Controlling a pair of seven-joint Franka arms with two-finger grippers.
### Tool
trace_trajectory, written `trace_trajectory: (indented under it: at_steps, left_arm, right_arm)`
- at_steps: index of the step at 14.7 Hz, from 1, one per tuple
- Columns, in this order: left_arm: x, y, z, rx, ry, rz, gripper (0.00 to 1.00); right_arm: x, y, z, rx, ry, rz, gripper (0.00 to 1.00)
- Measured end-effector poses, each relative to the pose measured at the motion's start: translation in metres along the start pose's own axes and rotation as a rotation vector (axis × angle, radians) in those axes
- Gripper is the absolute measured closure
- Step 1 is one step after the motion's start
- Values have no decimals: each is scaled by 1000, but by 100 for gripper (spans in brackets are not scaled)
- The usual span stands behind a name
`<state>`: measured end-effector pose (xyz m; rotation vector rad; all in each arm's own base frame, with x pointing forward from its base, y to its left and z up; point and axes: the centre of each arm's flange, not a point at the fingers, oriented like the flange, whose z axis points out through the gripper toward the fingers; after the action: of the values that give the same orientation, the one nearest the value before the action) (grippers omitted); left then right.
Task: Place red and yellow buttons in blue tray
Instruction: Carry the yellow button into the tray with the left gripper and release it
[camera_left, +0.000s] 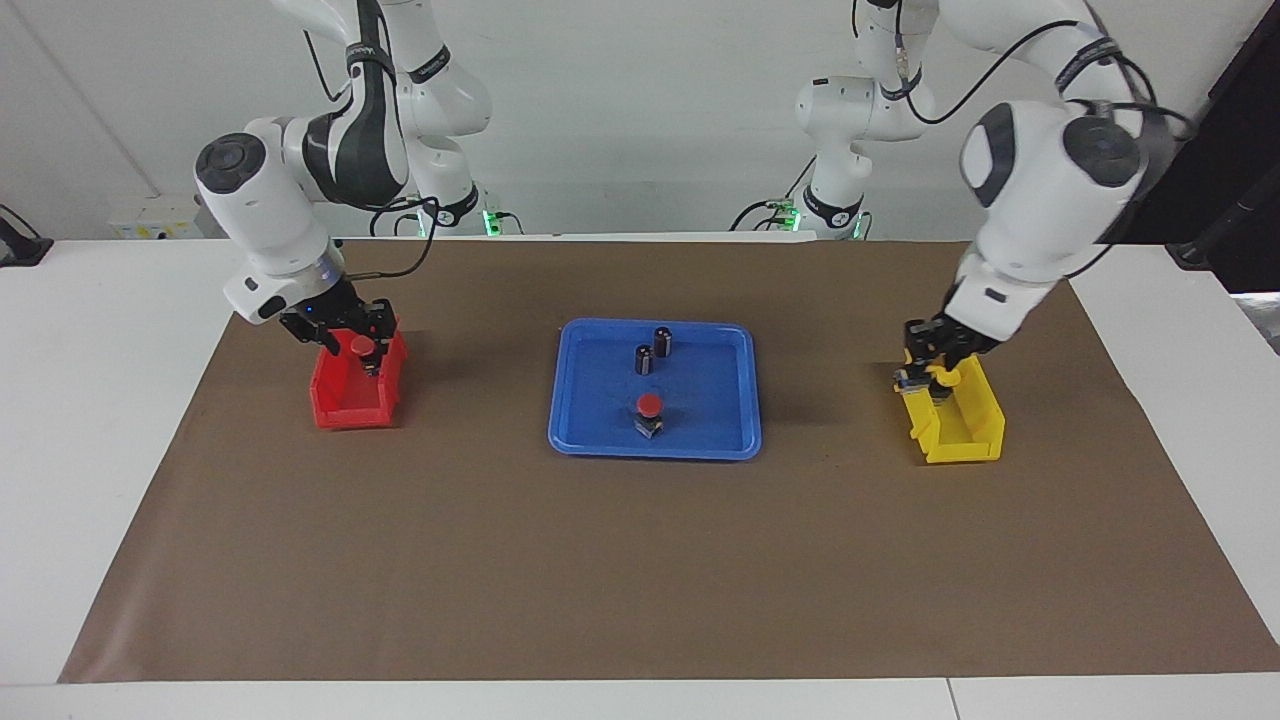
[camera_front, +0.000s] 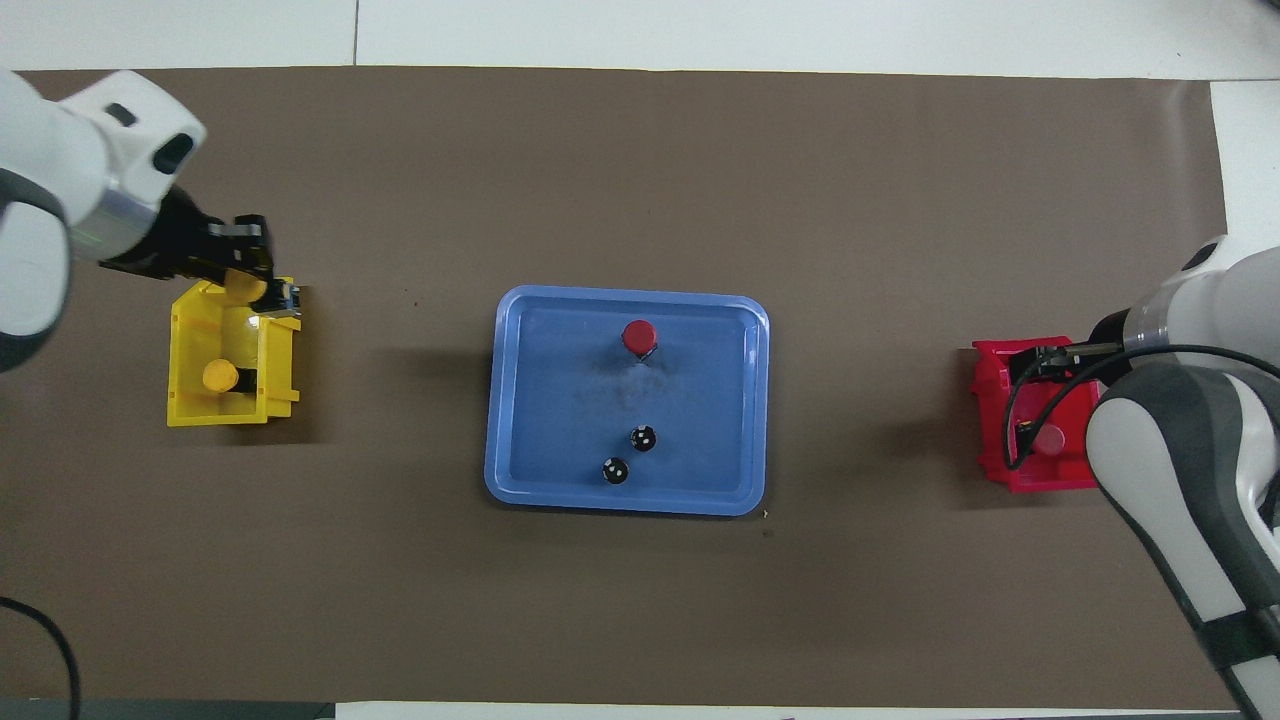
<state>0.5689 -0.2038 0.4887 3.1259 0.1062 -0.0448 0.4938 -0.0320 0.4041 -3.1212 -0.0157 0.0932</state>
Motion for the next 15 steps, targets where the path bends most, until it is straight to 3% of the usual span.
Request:
trace_trajectory:
  at_steps: [3,7,14,15]
  left_arm:
    - [-40,99,40,-32,24,-61,59]
    - [-66,164,80,-54,45,-72,59]
    - [-61,179,131,-44,38,-72,59]
    - [-61,179,130,-45,39,-72,54]
  right_arm:
    - [-10,20,16,0,19,-13,28]
    - [-17,26,33,-1,24,-19,30]
    - [-25,37,44,3,3,-30,30]
    - [-26,40,44,4,3,-30,30]
